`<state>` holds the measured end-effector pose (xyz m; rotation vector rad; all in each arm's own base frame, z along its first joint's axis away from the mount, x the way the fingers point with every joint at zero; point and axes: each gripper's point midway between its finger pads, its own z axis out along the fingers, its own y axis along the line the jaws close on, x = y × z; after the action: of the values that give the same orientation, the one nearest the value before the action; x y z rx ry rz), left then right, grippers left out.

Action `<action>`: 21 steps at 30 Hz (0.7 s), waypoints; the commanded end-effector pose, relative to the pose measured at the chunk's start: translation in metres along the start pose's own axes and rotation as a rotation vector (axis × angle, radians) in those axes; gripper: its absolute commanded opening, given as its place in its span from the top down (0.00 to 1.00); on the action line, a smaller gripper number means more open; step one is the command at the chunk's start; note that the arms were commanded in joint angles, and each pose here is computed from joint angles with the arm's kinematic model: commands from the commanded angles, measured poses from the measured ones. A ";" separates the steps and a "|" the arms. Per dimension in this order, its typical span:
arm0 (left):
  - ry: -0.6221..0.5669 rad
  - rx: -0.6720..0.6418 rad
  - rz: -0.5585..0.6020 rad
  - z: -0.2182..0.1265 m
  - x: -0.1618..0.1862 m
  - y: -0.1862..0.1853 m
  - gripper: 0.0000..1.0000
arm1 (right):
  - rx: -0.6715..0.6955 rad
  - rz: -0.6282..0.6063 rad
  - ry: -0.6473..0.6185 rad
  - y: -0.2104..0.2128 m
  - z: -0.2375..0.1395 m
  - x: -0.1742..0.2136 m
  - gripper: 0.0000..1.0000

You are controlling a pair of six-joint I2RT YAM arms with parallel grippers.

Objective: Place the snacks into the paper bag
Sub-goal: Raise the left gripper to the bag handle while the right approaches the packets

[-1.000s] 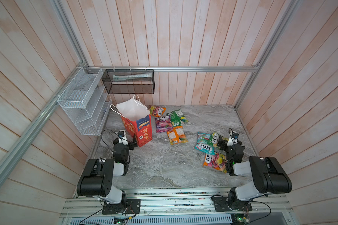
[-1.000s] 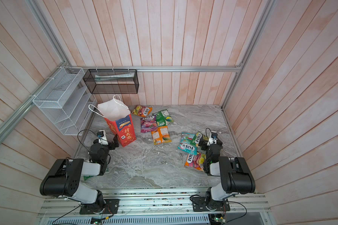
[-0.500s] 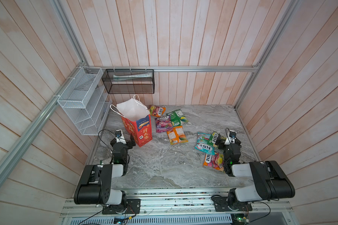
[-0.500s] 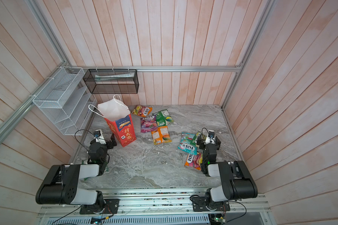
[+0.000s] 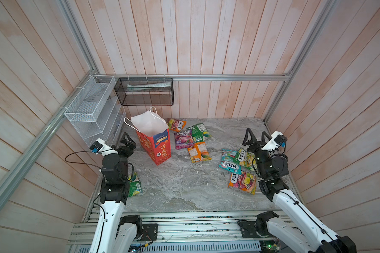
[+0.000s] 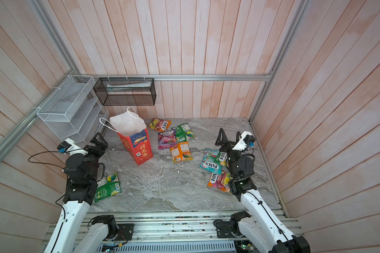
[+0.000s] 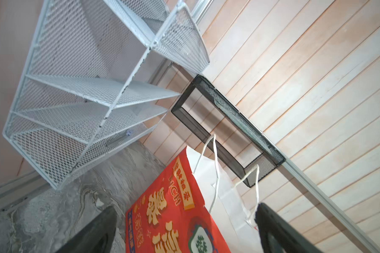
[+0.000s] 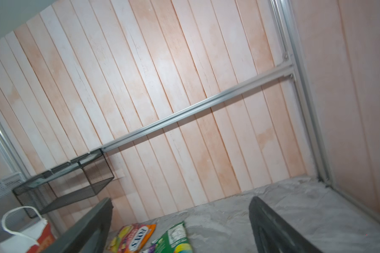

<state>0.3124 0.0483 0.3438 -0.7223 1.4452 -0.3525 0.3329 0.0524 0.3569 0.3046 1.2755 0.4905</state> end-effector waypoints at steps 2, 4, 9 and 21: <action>0.298 -0.029 -0.057 0.009 0.034 -0.014 0.00 | 0.066 0.316 0.111 -0.026 0.002 0.026 0.02; 0.344 -0.056 -0.077 0.017 0.038 -0.017 0.00 | 0.086 0.337 0.136 -0.026 0.004 0.031 0.02; 0.427 -0.094 -0.070 0.043 0.065 -0.030 0.00 | 0.251 0.322 0.259 -0.042 0.002 0.061 0.02; 0.496 -0.325 -0.042 0.104 0.099 -0.026 0.02 | 0.107 0.140 0.383 0.016 -0.045 0.106 0.09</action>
<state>0.4357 -0.0196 0.2796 -0.9063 1.9892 -0.4258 0.3142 0.1107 0.2669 0.4493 1.6478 0.6452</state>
